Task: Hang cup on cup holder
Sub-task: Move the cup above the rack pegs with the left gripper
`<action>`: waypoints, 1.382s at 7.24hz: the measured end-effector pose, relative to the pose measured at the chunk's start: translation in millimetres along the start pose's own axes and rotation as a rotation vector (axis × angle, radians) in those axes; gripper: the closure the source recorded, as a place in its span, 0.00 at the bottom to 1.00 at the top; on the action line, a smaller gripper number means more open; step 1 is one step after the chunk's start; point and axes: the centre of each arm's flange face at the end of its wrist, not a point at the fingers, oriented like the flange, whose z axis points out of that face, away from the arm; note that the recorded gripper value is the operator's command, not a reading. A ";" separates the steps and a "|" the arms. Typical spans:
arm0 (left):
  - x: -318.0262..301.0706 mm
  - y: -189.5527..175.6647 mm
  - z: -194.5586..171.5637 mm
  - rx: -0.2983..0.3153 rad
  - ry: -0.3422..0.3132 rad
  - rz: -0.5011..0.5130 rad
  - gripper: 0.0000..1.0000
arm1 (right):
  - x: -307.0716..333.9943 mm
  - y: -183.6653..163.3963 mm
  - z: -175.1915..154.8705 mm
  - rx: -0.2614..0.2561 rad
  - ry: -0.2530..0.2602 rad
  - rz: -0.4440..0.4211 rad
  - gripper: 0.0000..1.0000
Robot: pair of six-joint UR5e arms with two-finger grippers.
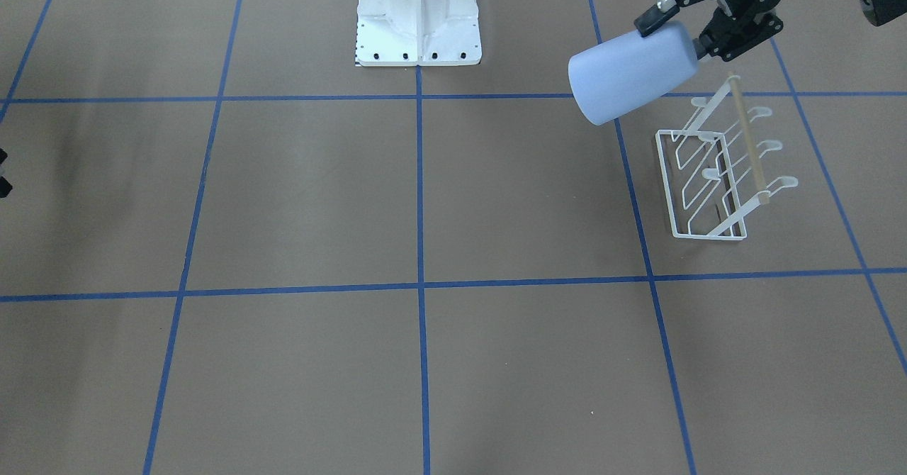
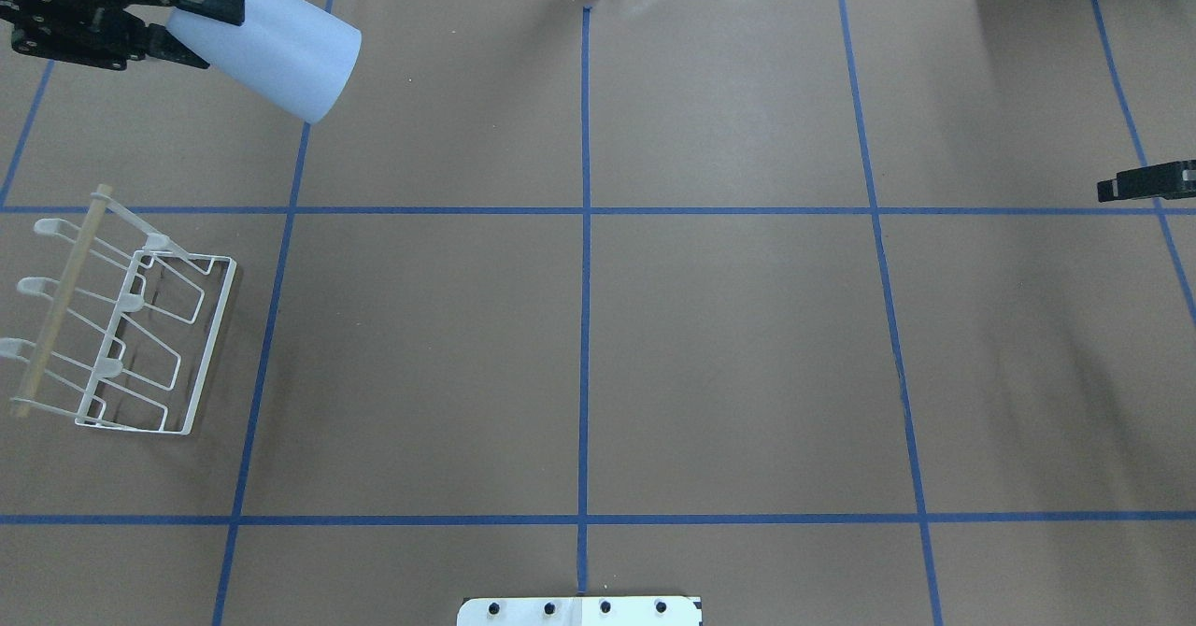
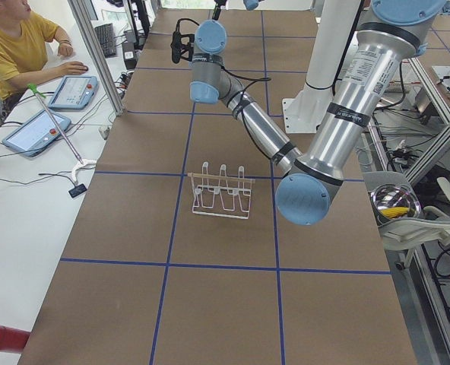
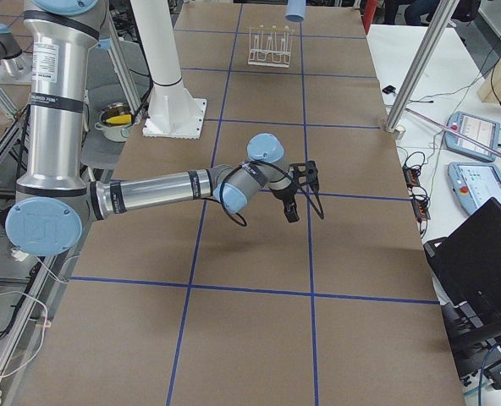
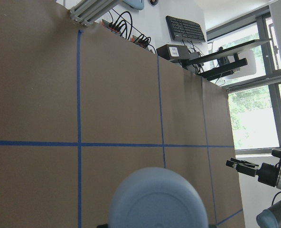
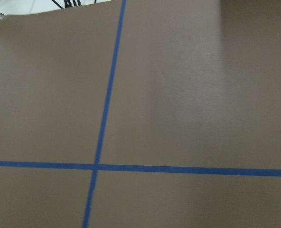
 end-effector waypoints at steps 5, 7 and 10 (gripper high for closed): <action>-65.8 -21.9 -20.0 0.026 -0.267 0.227 1.00 | 97.1 -10.2 -44.7 -0.292 0.115 -0.164 0.00; -74.6 -11.4 -19.4 0.009 -0.431 0.328 1.00 | 108.5 -5.6 -48.8 -0.320 0.114 -0.178 0.00; -84.0 32.3 5.4 -0.075 -0.680 0.399 1.00 | 111.6 -3.5 -48.1 -0.324 0.113 -0.179 0.00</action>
